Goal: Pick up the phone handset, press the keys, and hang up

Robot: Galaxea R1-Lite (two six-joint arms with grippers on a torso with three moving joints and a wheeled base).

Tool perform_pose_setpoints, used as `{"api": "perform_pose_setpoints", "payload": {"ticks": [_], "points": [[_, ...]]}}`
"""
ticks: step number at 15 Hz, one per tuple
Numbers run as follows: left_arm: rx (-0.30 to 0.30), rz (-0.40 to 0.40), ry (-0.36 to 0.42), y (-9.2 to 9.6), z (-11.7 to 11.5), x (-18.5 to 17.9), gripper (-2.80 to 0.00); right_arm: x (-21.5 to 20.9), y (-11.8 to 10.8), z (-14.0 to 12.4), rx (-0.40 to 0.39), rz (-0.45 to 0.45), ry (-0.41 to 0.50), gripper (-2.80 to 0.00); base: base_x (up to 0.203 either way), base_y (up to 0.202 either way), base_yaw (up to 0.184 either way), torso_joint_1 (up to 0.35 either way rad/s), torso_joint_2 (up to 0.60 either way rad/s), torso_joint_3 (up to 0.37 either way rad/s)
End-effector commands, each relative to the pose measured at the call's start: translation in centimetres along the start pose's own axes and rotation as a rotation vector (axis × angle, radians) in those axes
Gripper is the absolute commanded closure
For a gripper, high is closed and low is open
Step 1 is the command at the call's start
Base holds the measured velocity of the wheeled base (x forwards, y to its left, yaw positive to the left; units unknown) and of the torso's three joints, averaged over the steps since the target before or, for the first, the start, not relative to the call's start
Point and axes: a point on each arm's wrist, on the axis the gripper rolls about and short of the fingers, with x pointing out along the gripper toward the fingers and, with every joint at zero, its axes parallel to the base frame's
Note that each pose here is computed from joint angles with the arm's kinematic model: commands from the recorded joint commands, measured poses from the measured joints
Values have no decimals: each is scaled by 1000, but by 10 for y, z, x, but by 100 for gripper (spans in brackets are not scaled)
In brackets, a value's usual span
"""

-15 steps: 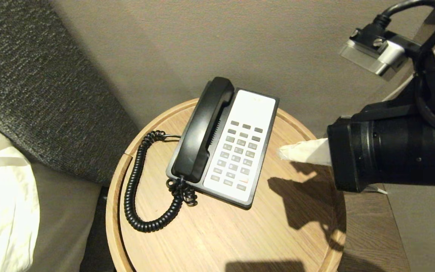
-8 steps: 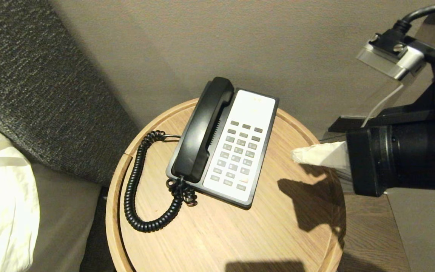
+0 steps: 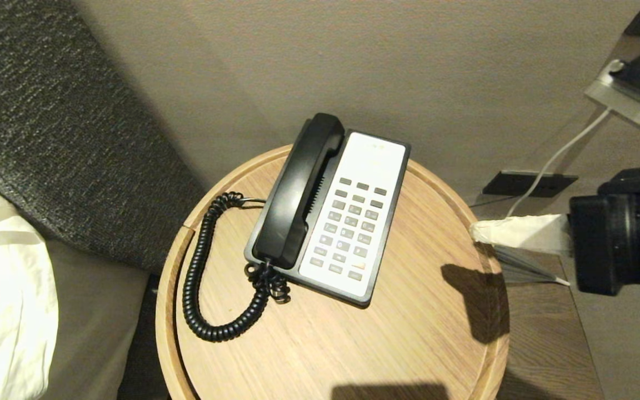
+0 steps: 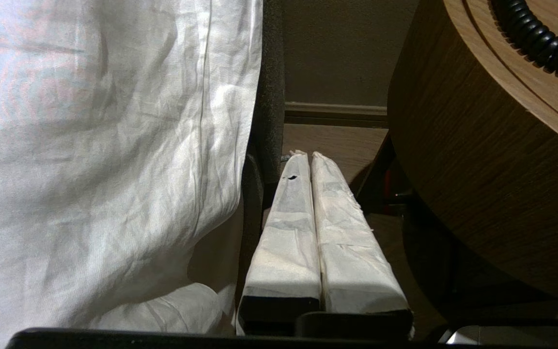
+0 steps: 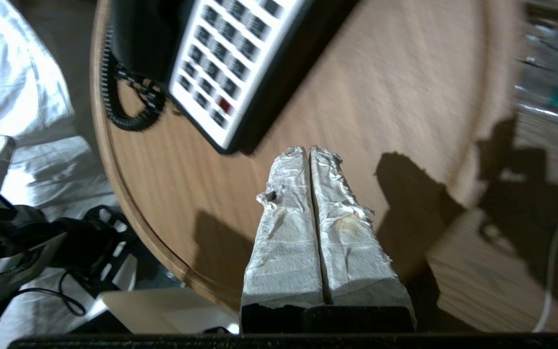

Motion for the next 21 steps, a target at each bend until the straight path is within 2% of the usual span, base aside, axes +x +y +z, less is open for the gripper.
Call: {"api": "perform_pose_setpoints", "payload": {"ticks": [1,4,6,8,10,12,14,15,17,18,19,21], "points": [[0,-1,39,-1,-11,2,0,-42,-22,-17,33,-45,-82,0,0,0,0,0,0,0],[0,-1,39,-1,-11,2,0,-84,-67,-58,132,-291,-206,0,0,0,0,0,0,0],[0,-2,38,0,-11,2,0,-119,-76,-109,140,-376,-340,0,0,0,0,0,0,0],[0,-2,38,0,-11,2,0,-131,-76,-165,98,-445,-447,0,0,0,0,0,0,0],[0,-2,38,0,-11,2,0,-122,-79,-214,44,-502,-502,0,0,0,0,0,0,0],[0,-1,39,-1,-11,2,0,-97,-94,-254,-12,-555,-509,0,0,0,0,0,0,0],[-1,-2,38,0,-11,2,0,-78,-107,-275,-37,-593,-477,0,0,0,0,0,0,0],[-2,-1,39,0,-11,2,0,-76,-108,-278,-48,-606,-465,0,0,0,0,0,0,0],[-3,-2,39,0,-11,2,0,-83,-103,-267,-106,-616,-569,0,0,0,0,0,0,0],[-3,-1,39,0,-11,2,0,-83,-103,-267,-144,-621,-589,0,0,0,0,0,0,0],[-3,-1,39,-1,-11,2,0,-82,-103,-268,-183,-624,-568,0,0,0,0,0,0,0],[-3,-2,38,0,-11,2,0,-82,-103,-268,-154,-620,-577,0,0,0,0,0,0,0]]}}
